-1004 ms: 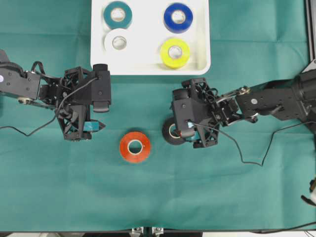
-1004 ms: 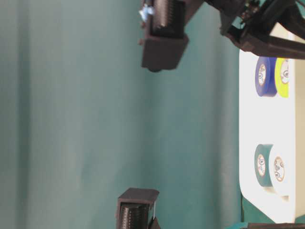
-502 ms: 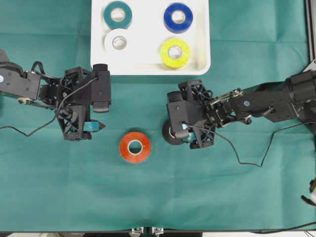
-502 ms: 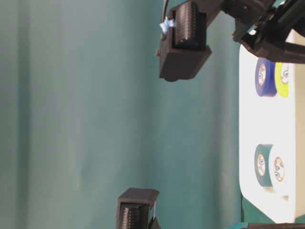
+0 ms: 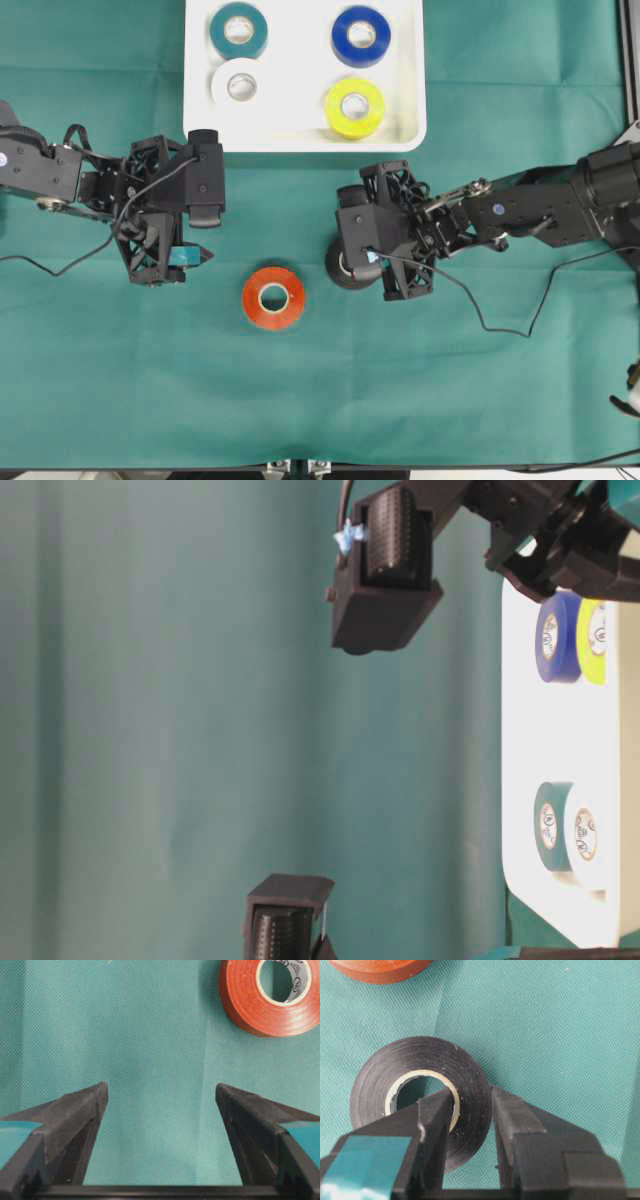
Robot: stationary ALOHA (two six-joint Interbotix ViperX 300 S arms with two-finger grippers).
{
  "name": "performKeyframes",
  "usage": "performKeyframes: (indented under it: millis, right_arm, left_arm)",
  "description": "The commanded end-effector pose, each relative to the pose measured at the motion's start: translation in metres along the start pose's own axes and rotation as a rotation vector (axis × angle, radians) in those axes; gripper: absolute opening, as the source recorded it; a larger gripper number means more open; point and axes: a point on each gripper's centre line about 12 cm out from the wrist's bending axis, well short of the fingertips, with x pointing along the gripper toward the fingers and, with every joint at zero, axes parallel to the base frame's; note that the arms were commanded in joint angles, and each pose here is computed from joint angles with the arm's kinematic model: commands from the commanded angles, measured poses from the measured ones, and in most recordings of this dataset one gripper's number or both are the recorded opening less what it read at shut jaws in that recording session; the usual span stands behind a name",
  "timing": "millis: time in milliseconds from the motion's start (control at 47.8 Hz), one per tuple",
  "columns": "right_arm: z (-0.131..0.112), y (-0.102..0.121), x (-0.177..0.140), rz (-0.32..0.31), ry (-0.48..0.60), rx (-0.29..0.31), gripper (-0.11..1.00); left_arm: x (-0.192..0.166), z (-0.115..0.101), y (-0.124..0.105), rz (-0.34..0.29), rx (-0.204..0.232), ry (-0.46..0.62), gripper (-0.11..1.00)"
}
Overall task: Put the tape alternately from left to right into the white case.
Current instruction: 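Move the right gripper down onto the black tape roll and grasp it, then lift the black tape and carry it into the tray's top middle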
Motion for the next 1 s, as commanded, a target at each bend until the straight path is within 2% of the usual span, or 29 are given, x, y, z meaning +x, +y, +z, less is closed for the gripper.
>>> performKeyframes:
  millis: [0, 167, 418, 544, 732, 983]
  right_arm:
    - [0.014, 0.000, -0.007, 0.004, -0.044, -0.001, 0.26]
    - [0.019, 0.001, -0.015, 0.007, -0.068, 0.000, 0.26]
    - [0.039, 0.000, -0.042, 0.012, -0.159, 0.000, 0.26]
    - [0.048, -0.004, -0.056, 0.002, -0.201, -0.022, 0.26]
    - [0.051, -0.012, -0.059, -0.017, -0.214, -0.031, 0.26]
    - [0.054, -0.034, -0.059, -0.055, -0.225, 0.001, 0.26]
  left_arm:
    - [-0.006, 0.009, -0.002, -0.008, 0.003, -0.033, 0.83]
    - [-0.006, 0.008, -0.003, -0.008, 0.003, -0.033, 0.83]
    - [-0.007, 0.008, -0.003, -0.008, 0.003, -0.033, 0.83]
    - [-0.007, 0.008, -0.002, -0.008, 0.000, -0.033, 0.83]
    - [-0.007, 0.008, -0.002, -0.008, 0.001, -0.033, 0.83]
    - [-0.007, 0.008, -0.003, -0.008, 0.003, -0.033, 0.83]
